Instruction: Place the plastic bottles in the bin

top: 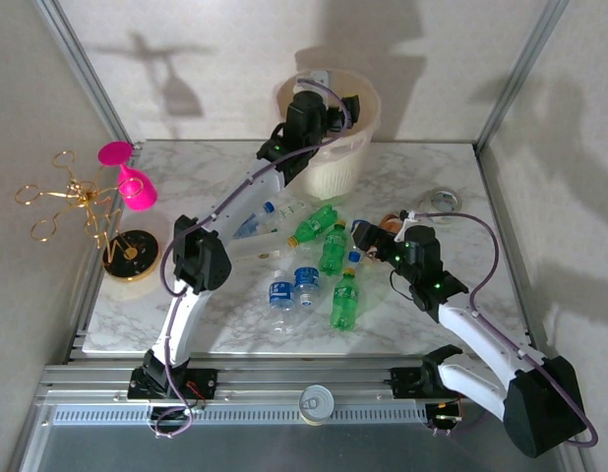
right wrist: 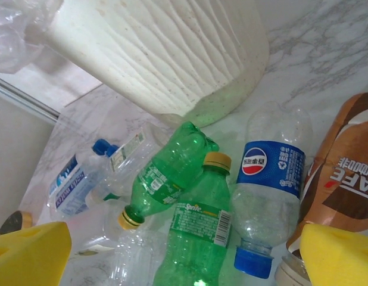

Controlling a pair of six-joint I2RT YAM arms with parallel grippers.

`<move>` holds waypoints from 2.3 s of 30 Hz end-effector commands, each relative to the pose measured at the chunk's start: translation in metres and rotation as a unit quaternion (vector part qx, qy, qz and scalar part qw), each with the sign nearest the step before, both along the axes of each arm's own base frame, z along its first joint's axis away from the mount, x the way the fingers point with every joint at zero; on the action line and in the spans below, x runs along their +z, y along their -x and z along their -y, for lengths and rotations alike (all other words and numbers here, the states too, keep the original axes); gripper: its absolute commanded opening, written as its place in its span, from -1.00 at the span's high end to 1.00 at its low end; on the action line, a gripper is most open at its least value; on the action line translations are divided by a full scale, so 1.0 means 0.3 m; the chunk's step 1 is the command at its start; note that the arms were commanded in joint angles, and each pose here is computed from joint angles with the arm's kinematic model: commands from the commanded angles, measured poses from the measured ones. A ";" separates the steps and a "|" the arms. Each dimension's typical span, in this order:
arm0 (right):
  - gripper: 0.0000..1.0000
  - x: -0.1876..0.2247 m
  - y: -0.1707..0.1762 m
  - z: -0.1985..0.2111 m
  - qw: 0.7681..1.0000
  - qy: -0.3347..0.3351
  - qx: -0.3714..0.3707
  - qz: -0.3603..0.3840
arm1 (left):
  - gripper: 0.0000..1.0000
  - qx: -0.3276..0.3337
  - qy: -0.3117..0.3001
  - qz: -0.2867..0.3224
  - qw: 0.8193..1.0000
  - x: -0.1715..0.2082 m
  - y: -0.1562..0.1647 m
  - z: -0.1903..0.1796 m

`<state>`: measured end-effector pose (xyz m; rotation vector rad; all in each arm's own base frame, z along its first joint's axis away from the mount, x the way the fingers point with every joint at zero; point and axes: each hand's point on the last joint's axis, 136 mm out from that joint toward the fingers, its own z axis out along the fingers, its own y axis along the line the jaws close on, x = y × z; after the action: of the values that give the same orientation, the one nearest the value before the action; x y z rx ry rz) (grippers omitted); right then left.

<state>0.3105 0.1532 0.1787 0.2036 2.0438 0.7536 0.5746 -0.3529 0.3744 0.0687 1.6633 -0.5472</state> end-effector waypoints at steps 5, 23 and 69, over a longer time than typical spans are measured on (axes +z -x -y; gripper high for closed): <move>-0.97 -0.069 -0.029 0.035 0.998 0.028 -0.043 -0.042 | -0.94 -0.070 0.045 0.080 0.993 0.368 0.310 -0.037; -0.97 -0.171 -0.262 0.122 0.982 0.148 -0.080 -0.085 | -0.99 0.059 0.204 0.022 0.977 -0.102 0.783 -0.542; -0.07 -0.216 -0.331 0.193 0.983 0.110 -0.104 -0.101 | -0.99 0.100 0.242 -0.113 0.958 -0.512 0.821 -0.588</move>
<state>0.4088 0.0936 0.0824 0.4295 2.3229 0.3360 0.3273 -0.1779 0.2034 -0.5057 1.7421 -0.7750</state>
